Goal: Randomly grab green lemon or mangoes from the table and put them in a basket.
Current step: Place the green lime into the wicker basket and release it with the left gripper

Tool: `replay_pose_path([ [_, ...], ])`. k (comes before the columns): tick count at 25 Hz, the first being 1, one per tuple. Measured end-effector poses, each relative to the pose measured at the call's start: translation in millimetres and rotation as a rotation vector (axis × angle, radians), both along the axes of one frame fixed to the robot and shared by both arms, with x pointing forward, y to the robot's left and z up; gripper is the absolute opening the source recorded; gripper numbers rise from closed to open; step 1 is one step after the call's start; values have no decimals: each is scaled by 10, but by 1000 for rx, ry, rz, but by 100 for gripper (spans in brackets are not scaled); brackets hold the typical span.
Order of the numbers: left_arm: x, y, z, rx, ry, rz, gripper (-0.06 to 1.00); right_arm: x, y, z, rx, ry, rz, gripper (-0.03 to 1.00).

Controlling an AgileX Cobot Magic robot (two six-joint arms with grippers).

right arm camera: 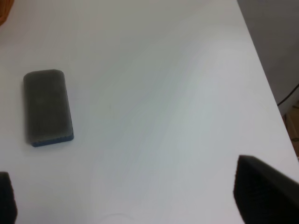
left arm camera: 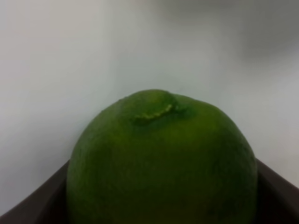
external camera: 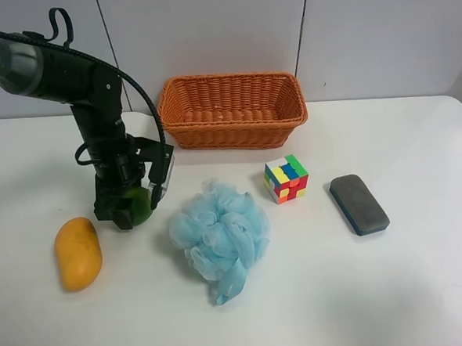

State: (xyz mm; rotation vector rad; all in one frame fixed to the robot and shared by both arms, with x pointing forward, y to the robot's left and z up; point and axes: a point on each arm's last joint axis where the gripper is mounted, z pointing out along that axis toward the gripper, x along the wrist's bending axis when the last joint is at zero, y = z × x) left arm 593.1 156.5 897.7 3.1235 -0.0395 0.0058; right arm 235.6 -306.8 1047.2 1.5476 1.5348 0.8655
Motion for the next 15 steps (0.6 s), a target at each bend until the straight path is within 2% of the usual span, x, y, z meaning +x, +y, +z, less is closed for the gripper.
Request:
replay_pose_path([
  [3,0,2,123,-10,-32,-2,62,0,0,0,0,0,0,92],
  [6,5,0,367,-36,-96,-1,62,0,0,0,0,0,0,92],
  [11,114,-43,1064,-129,-326,0,62,0,0,0,0,0,0,92],
  [15,256,-100,1480,-196,-493,-2,62,0,0,0,0,0,0,92],
])
